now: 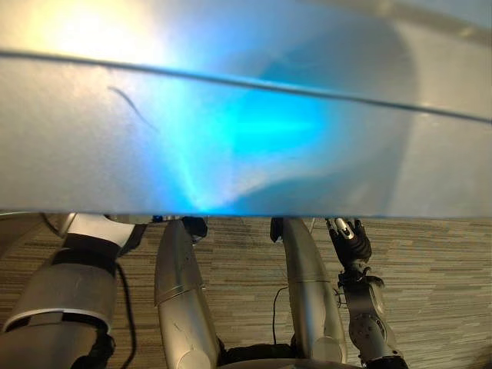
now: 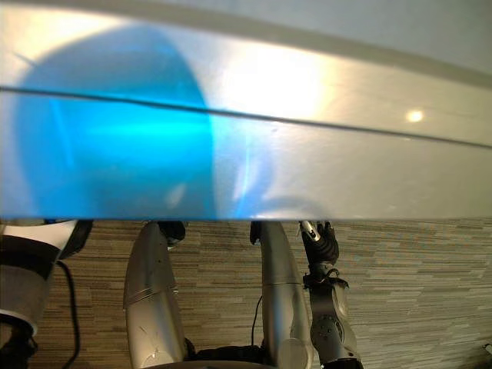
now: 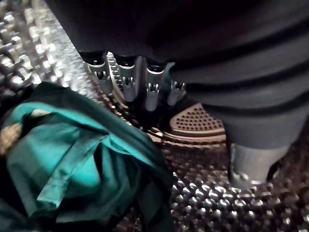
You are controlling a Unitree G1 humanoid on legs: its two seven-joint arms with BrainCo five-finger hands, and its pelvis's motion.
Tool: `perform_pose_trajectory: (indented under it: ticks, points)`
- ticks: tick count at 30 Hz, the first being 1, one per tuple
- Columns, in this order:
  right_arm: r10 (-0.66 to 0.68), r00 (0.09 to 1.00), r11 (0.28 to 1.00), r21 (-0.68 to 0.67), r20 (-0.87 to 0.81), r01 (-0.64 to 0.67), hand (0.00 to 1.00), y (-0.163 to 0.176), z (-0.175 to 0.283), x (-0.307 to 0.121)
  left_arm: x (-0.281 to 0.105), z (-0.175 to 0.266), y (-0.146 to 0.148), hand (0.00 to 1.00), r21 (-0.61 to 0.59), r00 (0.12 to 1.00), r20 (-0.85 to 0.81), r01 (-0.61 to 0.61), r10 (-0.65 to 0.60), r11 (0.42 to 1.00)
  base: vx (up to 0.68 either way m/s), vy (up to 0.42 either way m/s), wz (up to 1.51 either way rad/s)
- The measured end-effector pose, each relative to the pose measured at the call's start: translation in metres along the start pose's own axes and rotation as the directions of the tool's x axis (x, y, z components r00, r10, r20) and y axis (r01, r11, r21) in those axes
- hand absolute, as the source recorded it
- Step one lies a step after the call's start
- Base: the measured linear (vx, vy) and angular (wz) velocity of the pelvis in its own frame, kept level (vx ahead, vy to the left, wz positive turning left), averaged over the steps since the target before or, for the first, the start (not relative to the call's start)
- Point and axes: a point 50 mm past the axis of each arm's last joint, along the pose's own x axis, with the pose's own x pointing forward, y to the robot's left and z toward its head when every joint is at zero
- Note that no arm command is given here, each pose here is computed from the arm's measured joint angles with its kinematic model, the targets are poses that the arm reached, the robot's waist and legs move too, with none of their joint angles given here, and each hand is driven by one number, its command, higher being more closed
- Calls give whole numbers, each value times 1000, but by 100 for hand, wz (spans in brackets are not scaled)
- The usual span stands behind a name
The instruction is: Pick up the laundry basket with both hands and put the clothes into the washing machine.
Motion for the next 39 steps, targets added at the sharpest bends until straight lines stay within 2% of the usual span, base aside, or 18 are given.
perform_pose_trajectory:
  ticks: [2,3,4,6,7,8,9,10,11,14,17,19,23,26,29,33,35,39]
  points:
    - [-16,1000,1000,6,-8,16,0,-1,-2,0,-1,-1,-9,0,-245,999,-45,18,-30,969,39,-24,6]
    - [-20,1000,1000,12,-11,20,0,0,-3,0,-2,0,-13,0,-386,998,-55,13,-37,922,32,-33,2]
    - [-21,1000,999,24,-13,21,0,2,-5,0,-4,-1,-14,0,-578,997,-68,-13,-32,816,28,-39,-1]
    - [-23,1000,999,35,-13,24,0,4,-7,0,-7,-3,-13,0,-754,997,-71,-42,-18,656,25,-42,-3]
    - [-32,999,999,36,-13,33,0,4,-7,0,-12,-3,-10,0,-889,998,-63,-64,16,454,23,-43,-3]
    - [-44,999,998,32,-9,44,0,3,-7,-1,-15,-4,-9,0,-955,997,-67,-77,45,287,23,-44,-1]
    - [-50,999,998,30,-7,51,0,2,-6,-1,-18,-5,-8,0,-976,995,-74,-86,64,198,26,-50,8]
    - [-60,998,998,26,-4,61,0,2,-6,-1,-24,-10,-10,0,-993,991,-96,-103,98,66,30,-57,15]
    - [-65,998,998,25,-1,65,0,2,-6,-1,-33,-18,-15,0,-992,987,-122,-123,104,-1,33,-60,16]
    - [-79,997,997,11,-12,79,0,3,-9,-2,-67,-47,-43,0,-982,980,-187,-183,74,-56,59,-57,15]
    - [-105,994,994,-25,-23,105,0,-2,-11,-3,-110,-67,-88,0,-969,969,-246,-247,-28,-32,64,-51,31]
    - [-156,986,986,-77,-66,151,0,-14,-20,-7,-158,-89,-131,0,-942,929,-336,-329,-154,71,138,-91,44]
    - [-262,958,958,-151,-119,243,0,-36,-31,-16,-233,-108,-188,0,-910,841,-395,-305,-369,280,112,-90,30]
    - [-375,909,918,-213,-184,335,0,-58,-43,-24,-315,-134,-230,0,-832,618,-525,-227,-585,506,45,-97,14]
    - [-486,834,866,-273,-262,419,0,-81,-58,-42,-368,-152,-237,0,-788,468,-597,-192,-652,584,8,-74,6]
    - [-580,743,810,-338,-335,480,0,-101,-71,-65,-408,-181,-227,0,-705,297,-709,-306,-640,639,24,-65,10]
    - [-639,673,766,-379,-372,519,0,-114,-77,-87,-447,-193,-218,0,-661,161,-745,-311,-648,683,31,-23,6]
    - [-728,548,686,-420,-412,594,0,-132,-84,-119,-486,-200,-207,0,-592,29,-775,-381,-631,710,56,-4,15]
